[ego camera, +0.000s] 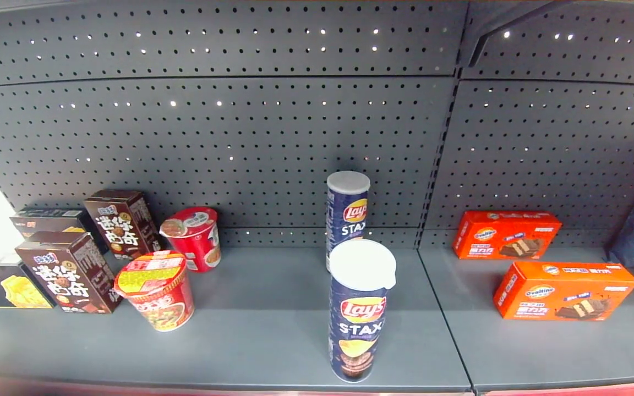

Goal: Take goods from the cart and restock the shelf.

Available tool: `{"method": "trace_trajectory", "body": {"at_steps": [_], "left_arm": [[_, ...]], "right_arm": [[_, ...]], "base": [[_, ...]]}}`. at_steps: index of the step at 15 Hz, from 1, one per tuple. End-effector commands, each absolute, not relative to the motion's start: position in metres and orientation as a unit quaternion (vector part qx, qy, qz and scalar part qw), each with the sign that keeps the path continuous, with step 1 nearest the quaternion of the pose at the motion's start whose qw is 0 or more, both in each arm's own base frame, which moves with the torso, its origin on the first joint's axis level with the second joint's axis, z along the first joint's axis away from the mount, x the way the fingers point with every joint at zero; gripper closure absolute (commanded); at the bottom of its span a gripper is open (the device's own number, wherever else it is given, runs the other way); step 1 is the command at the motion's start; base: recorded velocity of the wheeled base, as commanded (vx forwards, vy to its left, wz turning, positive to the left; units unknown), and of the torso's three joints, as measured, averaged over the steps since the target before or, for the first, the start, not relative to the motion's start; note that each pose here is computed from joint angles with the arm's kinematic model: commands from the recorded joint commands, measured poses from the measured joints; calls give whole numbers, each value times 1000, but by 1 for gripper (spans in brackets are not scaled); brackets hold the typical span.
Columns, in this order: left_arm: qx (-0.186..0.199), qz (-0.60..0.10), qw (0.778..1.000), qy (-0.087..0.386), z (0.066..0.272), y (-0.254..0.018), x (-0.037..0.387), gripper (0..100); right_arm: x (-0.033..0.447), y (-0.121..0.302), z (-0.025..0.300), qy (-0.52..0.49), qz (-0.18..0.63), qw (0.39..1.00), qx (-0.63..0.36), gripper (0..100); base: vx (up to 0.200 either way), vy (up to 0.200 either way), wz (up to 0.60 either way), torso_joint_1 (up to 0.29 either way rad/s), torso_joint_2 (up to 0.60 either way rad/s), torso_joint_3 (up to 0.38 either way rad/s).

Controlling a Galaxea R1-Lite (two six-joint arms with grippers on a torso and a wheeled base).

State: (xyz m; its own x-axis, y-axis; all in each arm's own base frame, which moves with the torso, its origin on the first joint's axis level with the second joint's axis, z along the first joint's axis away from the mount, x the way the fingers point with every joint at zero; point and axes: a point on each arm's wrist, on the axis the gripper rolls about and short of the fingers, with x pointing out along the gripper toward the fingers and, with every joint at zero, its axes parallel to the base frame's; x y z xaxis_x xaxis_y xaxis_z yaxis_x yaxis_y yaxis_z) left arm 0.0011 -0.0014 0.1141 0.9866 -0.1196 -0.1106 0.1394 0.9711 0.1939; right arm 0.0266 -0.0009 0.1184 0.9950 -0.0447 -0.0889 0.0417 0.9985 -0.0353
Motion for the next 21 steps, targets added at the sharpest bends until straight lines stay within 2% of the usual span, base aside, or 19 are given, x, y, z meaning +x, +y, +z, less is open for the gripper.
{"method": "trace_trajectory", "body": {"at_steps": [1, 2, 4, 5, 8, 10, 12, 13, 15, 18, 19, 21], "left_arm": [[104, -36, 994, 8, 97, 1, -22, 0], [103, -34, 994, 0, 99, 1, -22, 0], [96, -34, 994, 28, 81, 1, -18, 0], [76, -38, 996, 20, 83, 1, -18, 0], [63, -74, 995, 23, 83, -1, -18, 0], [58, -151, 987, 15, 83, -5, -19, 0], [49, -180, 982, 15, 83, -6, -19, 0], [13, -188, 982, 9, 84, -6, -19, 0], [-21, -188, 982, 3, 85, -6, -18, 0], [-19, -181, 983, 8, 84, -6, -18, 0], [-33, -140, 990, -10, 83, -6, -21, 0], [-42, -105, 993, -26, 82, -5, -23, 0]], "right_arm": [[-22, -1, 88, -24, -7, 1000, -16, 0], [-24, -1, 83, -21, -14, 1000, -16, 0], [-24, 0, 83, -30, -11, 999, -17, 0], [-24, 0, 83, -31, -9, 999, -17, 0], [-24, -1, 83, -30, -15, 999, -18, 0], [-24, -1, 83, -30, -13, 999, -16, 0], [-24, 0, 83, -28, -3, 999, -17, 0], [-24, 3, 83, -31, 72, 997, -14, 0], [-24, 5, 83, -30, 105, 994, -10, 0], [-24, 3, 83, -21, 64, 998, -9, 0], [-25, -3, 83, -15, -57, 998, -7, 0], [-24, -3, 83, -26, -68, 997, -7, 0]], "base": [[0, 0, 0, 0, 0, 0], [0, 0, 0, 0, 0, 0], [0, 0, 0, 0, 0, 0], [0, 0, 0, 0, 0, 0], [0, 0, 0, 0, 0, 0], [0, 0, 0, 0, 0, 0], [0, 0, 0, 0, 0, 0], [0, 0, 0, 0, 0, 0], [0, 0, 0, 0, 0, 0], [0, 0, 0, 0, 0, 0], [0, 0, 0, 0, 0, 0], [0, 0, 0, 0, 0, 0]]}}
